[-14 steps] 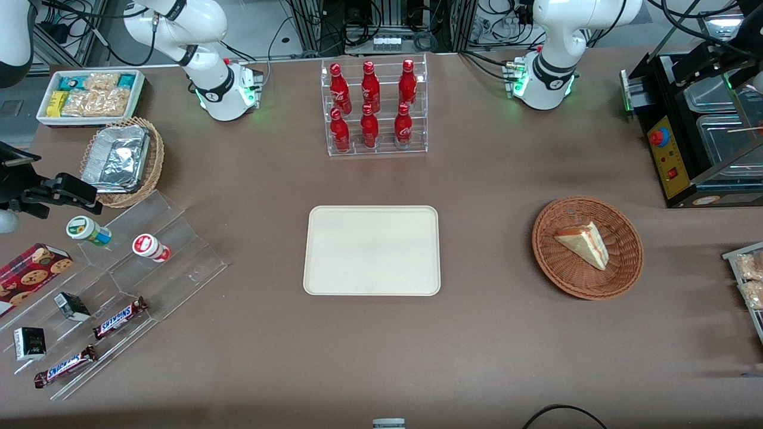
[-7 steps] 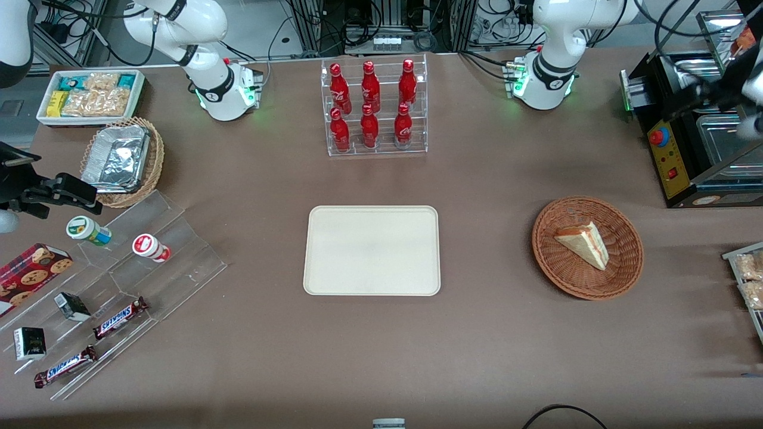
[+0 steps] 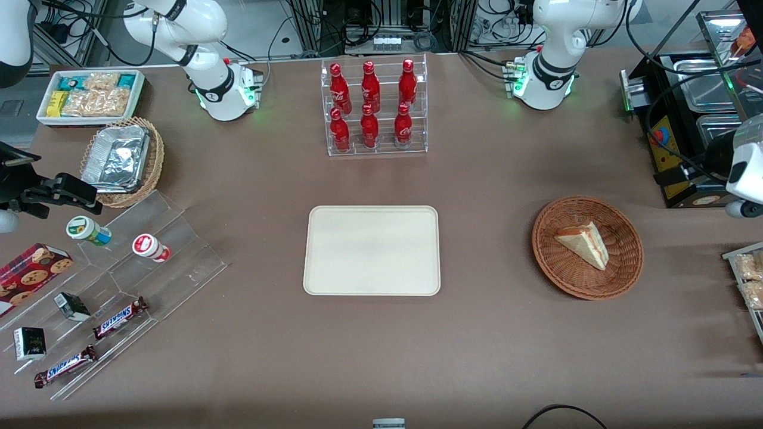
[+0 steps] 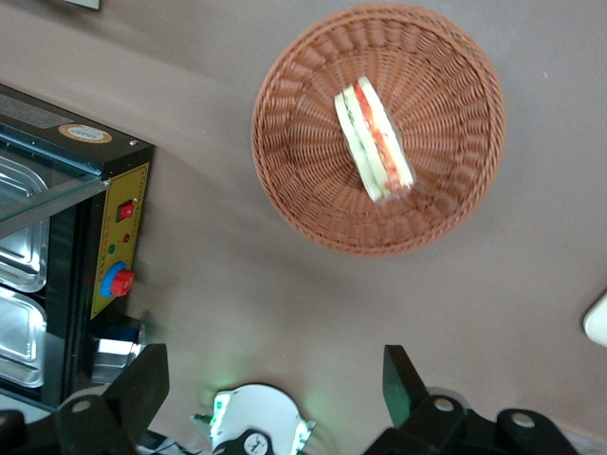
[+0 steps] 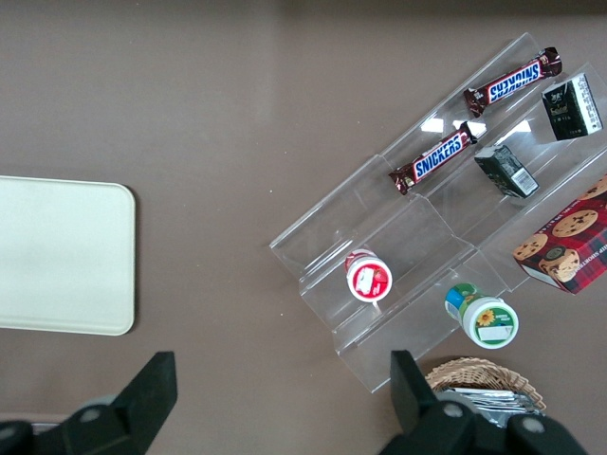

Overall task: Place sandwich from basket to tray
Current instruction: 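Move the open left gripper over the wrapped sandwich in the basket, then lower the left gripper around the sandwich's upright edge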

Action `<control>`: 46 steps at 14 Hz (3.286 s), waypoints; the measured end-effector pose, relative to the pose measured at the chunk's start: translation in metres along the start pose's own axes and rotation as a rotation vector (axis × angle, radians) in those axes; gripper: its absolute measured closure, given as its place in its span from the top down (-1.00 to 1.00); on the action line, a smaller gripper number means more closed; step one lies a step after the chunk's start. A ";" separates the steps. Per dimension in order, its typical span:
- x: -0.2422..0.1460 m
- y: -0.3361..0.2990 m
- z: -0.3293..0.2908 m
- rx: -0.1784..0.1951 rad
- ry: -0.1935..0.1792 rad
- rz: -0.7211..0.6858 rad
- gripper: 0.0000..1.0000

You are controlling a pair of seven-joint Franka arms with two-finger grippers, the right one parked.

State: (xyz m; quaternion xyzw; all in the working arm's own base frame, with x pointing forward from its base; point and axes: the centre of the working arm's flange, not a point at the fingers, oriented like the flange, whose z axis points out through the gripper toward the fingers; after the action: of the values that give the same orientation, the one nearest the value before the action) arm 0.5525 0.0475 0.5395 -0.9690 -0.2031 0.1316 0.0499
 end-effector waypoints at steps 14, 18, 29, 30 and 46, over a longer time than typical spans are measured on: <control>0.028 0.020 0.121 -0.071 0.087 -0.387 1.00; 0.026 0.025 0.159 -0.080 0.096 -0.412 1.00; 0.039 0.075 0.200 -0.107 0.170 -0.352 1.00; 0.041 0.076 0.201 -0.112 0.178 -0.353 1.00; 0.038 0.083 0.264 -0.126 0.153 -0.392 1.00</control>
State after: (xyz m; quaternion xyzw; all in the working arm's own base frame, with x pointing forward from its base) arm 0.5454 -0.0016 0.2645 -0.9193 -0.3912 0.0324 0.0289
